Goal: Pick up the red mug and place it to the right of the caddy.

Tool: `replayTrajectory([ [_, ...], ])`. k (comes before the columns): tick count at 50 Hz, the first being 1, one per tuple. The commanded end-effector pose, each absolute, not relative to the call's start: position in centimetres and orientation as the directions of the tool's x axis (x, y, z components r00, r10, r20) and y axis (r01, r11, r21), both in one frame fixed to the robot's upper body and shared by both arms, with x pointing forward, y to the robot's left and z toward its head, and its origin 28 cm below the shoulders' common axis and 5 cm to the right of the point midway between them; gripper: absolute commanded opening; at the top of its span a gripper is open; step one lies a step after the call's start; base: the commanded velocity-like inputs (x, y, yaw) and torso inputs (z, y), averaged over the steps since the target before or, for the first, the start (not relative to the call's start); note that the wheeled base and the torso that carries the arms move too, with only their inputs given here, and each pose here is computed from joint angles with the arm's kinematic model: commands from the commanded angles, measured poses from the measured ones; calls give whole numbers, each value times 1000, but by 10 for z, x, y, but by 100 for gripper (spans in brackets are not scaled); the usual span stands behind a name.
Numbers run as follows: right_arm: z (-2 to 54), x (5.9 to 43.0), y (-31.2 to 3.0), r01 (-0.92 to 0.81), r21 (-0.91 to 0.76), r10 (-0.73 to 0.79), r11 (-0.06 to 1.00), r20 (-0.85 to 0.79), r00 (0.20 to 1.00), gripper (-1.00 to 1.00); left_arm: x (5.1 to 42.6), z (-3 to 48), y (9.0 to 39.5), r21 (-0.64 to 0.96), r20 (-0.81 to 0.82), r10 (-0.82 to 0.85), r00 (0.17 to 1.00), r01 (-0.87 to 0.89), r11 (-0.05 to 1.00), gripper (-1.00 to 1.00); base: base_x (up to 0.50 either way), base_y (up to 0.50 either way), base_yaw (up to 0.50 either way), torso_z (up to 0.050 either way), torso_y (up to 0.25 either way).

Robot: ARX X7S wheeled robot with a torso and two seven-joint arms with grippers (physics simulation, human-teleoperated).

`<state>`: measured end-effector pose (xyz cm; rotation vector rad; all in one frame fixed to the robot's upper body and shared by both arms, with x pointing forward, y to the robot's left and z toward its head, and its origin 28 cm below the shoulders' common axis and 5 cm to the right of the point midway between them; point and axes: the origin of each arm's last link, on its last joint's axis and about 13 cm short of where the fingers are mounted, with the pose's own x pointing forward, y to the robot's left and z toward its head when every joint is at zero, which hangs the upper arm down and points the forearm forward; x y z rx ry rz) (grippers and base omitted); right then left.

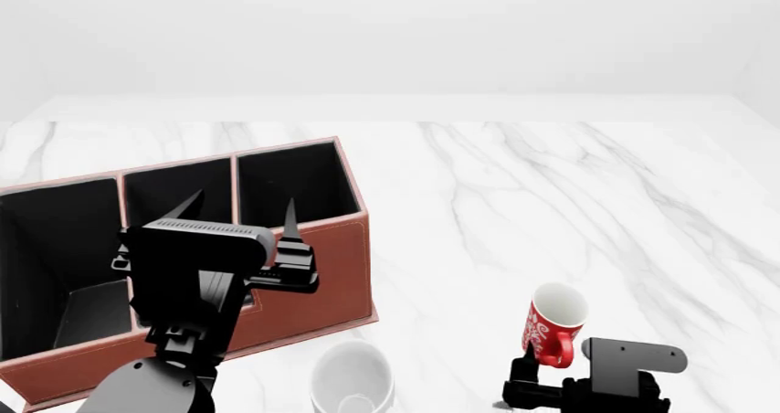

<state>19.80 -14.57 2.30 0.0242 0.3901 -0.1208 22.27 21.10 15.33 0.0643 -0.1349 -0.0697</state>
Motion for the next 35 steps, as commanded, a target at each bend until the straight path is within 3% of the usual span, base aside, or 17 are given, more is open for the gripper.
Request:
replayTrajectory([
  [1, 15, 203, -145, 115, -2, -105, 993, -413, 905, 100, 222, 153, 211, 70, 132, -75, 988, 66, 995, 100, 0, 0, 0, 0, 0],
  [2, 15, 203, -145, 113, 1, -103, 994, -414, 904, -100, 222, 153, 211, 69, 132, -74, 988, 65, 995, 100, 0, 0, 0, 0, 0],
  [25, 20, 200, -145, 92, -35, -99, 995, -403, 910, -100, 224, 153, 211, 68, 128, -72, 989, 64, 996, 100, 0, 0, 0, 0, 0],
  [35, 69, 200, -149, 64, -93, -89, 994, -288, 953, -100, 223, 153, 212, 66, 129, -71, 989, 63, 996, 100, 0, 0, 0, 0, 0],
])
